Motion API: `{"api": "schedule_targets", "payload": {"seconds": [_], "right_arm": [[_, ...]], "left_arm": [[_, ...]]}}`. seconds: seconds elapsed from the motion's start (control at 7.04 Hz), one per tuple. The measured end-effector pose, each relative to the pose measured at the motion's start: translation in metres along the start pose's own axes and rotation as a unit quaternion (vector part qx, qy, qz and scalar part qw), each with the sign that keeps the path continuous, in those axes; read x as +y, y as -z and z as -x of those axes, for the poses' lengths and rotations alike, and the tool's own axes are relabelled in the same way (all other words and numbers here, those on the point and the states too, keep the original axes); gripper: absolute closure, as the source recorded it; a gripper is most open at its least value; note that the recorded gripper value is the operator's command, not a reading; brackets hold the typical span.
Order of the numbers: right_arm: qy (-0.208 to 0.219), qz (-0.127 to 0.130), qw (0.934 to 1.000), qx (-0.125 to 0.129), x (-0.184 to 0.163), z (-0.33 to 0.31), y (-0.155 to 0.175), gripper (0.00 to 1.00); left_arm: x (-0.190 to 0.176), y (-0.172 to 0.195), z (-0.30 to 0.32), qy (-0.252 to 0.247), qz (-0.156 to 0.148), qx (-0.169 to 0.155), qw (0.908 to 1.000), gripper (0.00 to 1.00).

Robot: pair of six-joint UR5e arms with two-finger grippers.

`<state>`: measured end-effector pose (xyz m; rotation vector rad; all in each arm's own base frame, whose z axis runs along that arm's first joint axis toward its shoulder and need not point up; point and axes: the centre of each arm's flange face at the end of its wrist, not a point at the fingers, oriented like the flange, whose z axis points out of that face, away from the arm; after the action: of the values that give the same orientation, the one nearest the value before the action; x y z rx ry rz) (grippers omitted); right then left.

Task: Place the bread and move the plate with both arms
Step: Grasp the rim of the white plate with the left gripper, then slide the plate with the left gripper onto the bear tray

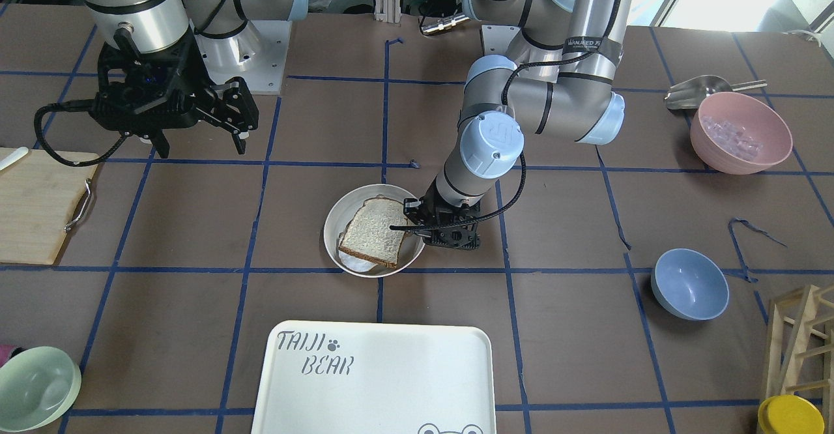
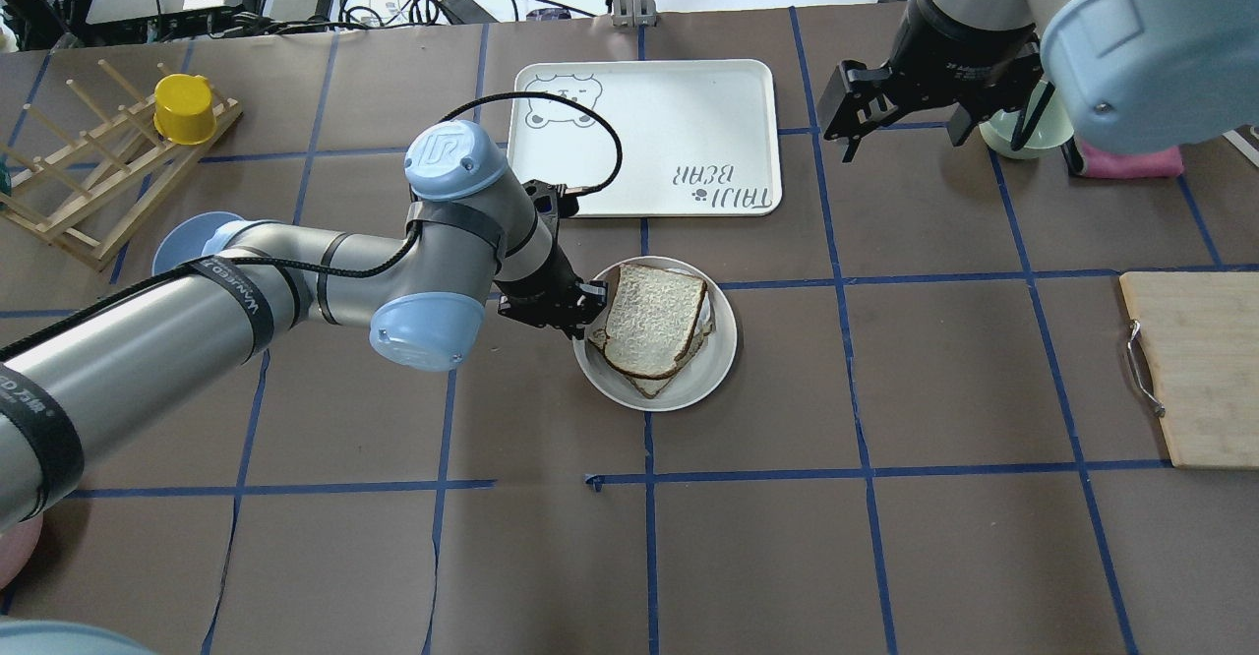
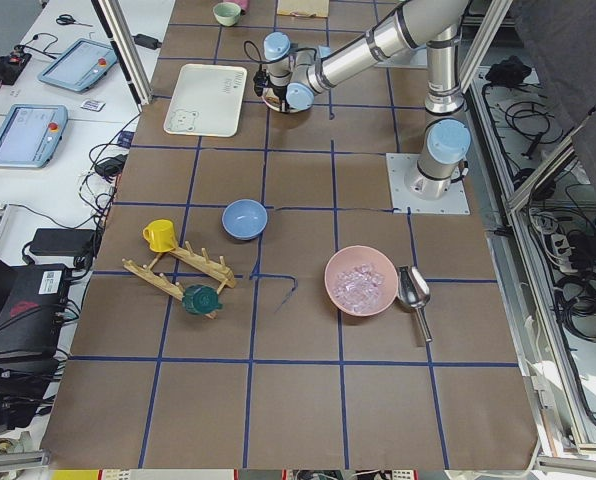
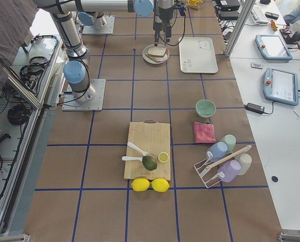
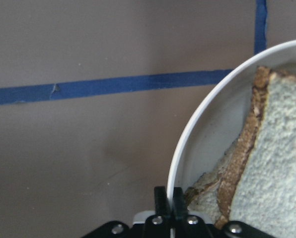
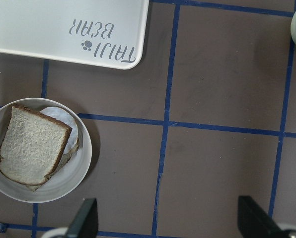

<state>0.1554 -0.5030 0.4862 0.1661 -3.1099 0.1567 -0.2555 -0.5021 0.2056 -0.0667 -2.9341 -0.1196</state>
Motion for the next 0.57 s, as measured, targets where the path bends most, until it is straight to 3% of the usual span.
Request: {"api": "schedule_targets", "payload": {"seconds": [0.57], "right_arm": [[0.000,-0.001,1.0000,-0.001,0.000,0.000,0.000,0.00]], "left_arm": [[-0.036,0.062,0.004,0.038,0.018,0.020,0.9989,1.00]]}}
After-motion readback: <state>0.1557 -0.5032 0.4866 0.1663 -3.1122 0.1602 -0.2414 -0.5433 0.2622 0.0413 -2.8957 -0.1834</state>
